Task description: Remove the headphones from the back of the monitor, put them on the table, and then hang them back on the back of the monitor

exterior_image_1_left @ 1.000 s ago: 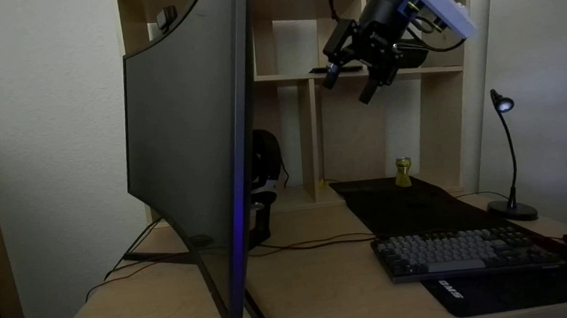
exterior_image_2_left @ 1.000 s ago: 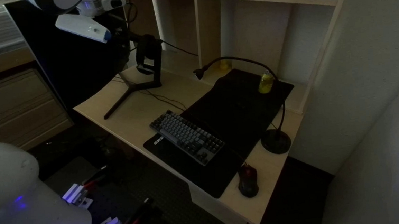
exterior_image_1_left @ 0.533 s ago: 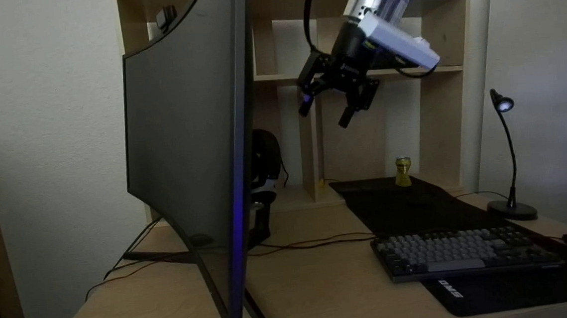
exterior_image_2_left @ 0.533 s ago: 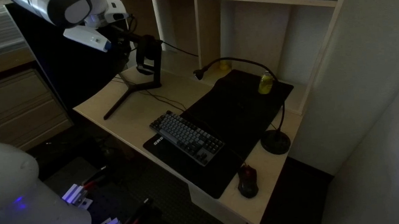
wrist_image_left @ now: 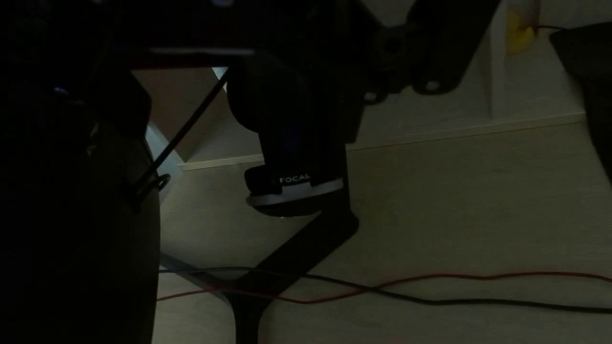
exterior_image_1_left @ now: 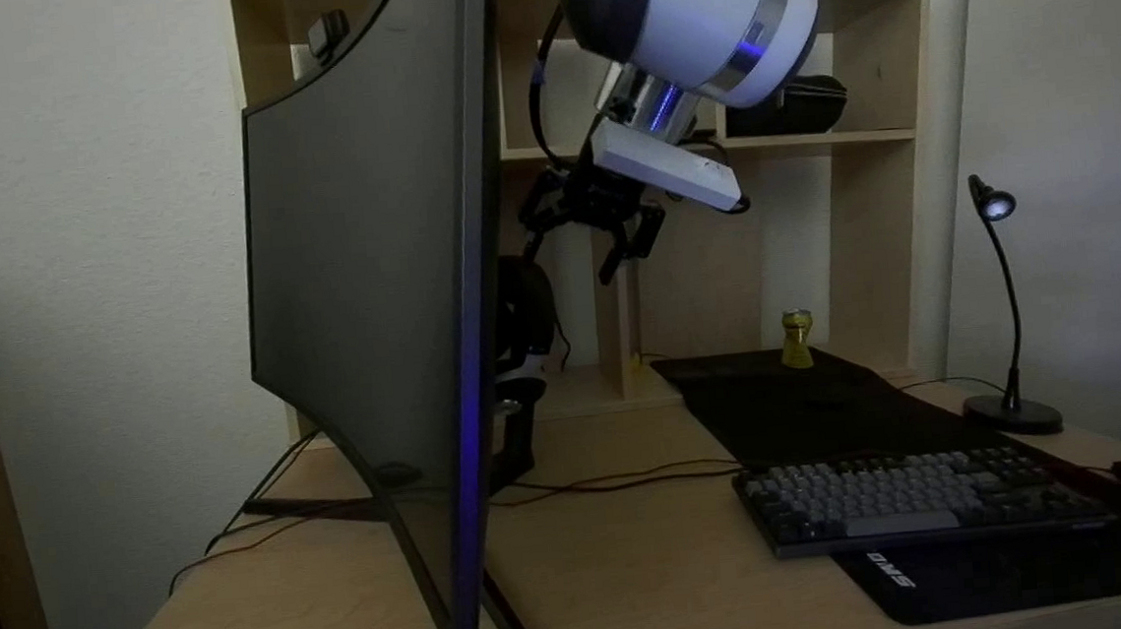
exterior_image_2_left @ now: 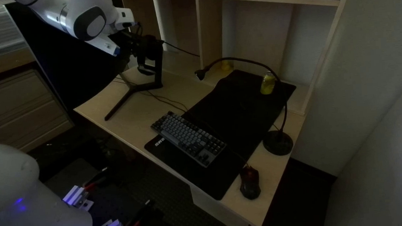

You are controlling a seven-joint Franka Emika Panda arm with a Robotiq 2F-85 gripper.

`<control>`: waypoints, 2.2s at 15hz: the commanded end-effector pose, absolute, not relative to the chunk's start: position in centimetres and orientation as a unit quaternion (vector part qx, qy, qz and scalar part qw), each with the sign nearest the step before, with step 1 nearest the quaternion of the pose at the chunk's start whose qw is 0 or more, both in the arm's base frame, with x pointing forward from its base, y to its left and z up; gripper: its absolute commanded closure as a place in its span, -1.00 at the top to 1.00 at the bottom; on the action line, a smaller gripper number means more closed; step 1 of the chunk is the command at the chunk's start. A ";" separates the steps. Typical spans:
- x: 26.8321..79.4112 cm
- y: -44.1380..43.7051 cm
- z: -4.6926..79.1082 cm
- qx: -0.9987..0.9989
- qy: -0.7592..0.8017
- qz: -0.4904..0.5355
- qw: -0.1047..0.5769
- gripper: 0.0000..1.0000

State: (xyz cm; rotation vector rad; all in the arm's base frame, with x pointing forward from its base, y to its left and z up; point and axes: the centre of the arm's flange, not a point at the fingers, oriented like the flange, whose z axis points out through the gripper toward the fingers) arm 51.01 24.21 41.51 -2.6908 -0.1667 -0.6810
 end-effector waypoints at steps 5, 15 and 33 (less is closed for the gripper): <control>56.8 24.8 39.8 -0.936 -0.114 -0.293 0.157 1.00; 65.2 26.6 36.5 -0.926 -0.165 -0.300 0.160 1.00; 64.1 27.5 36.0 -0.935 -0.047 -0.279 0.212 -0.51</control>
